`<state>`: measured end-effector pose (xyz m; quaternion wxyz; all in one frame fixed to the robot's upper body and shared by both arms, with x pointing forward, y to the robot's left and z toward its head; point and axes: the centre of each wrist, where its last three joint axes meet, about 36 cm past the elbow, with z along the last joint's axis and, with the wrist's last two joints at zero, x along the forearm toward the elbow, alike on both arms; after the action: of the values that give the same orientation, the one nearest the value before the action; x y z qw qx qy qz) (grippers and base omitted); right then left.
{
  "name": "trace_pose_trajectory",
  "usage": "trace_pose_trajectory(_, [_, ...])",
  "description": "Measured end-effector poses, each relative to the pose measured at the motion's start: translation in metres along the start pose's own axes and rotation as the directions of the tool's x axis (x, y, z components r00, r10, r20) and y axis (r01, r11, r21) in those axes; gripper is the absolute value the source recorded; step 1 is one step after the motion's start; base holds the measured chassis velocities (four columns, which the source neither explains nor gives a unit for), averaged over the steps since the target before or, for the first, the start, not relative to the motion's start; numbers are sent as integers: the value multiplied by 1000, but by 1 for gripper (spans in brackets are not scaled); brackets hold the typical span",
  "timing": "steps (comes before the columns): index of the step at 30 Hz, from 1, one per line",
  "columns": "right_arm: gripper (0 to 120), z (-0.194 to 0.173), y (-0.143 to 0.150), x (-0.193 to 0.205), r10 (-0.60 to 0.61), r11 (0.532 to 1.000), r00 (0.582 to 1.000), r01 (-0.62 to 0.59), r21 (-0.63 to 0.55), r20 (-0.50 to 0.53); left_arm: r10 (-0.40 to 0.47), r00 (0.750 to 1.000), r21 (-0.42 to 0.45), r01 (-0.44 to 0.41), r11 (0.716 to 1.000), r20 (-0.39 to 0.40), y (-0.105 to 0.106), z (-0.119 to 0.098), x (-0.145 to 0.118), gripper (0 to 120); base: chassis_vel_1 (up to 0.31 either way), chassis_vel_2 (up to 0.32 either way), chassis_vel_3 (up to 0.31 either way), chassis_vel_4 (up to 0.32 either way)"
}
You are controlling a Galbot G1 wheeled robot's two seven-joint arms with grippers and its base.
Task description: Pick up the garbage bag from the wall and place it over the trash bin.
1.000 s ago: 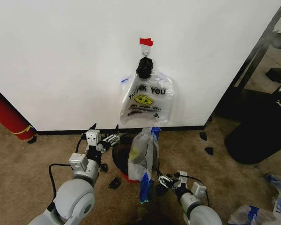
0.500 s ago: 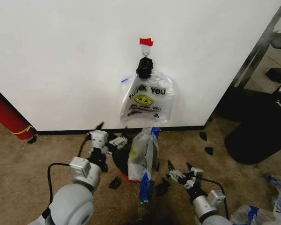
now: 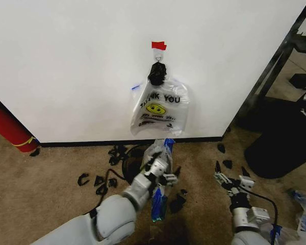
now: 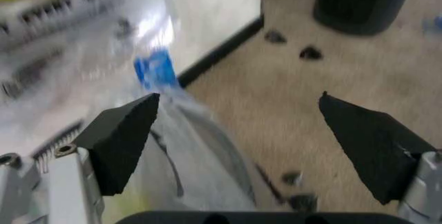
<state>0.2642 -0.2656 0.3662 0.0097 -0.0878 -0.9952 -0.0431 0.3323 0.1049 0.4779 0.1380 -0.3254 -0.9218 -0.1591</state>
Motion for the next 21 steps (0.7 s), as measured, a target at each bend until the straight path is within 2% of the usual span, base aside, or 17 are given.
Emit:
trace_pose_trajectory(2, [100, -1, -3, -1, 4, 1000, 1000, -4, -1, 2, -8, 999, -2, 8, 1000, -32, 0, 1, -8, 88, 0, 0, 0, 0])
trace_pose_trajectory(3, [100, -1, -3, -1, 5, 1000, 1000, -5, -3, 2, -16, 999, -5, 15, 1000, -44, 0, 2, -12, 79, 0, 0, 0, 0])
trace_pose_trajectory(7, [100, -1, -3, -2, 5, 1000, 1000, -5, -7, 3, -27, 998, -11, 27, 1000, -56, 1, 3, -18, 74, 0, 0, 0, 0])
trace_pose_trajectory(9, [100, -2, -2, -2, 2, 1000, 1000, -2, -14, 4, -49, 996, -21, 48, 999, -77, 2, 6, -26, 61, 0, 0, 0, 0])
trace_pose_trajectory(12, [100, -2, -1, -3, -1, 1000, 1000, 1, -16, 4, -56, 995, -25, 54, 998, -86, 3, 7, -29, 57, 0, 0, 0, 0])
trace_pose_trajectory(16, [100, -4, 2, -7, -7, 1000, 1000, 7, -26, 7, -75, 990, -37, 70, 997, -122, 7, 13, -36, 36, 0, 0, 0, 0])
trace_pose_trajectory(21, [100, -6, 2, -9, -9, 1000, 1000, 9, -30, 4, -74, 985, -46, 67, 997, -158, 8, 19, -37, 23, 0, 0, 0, 0])
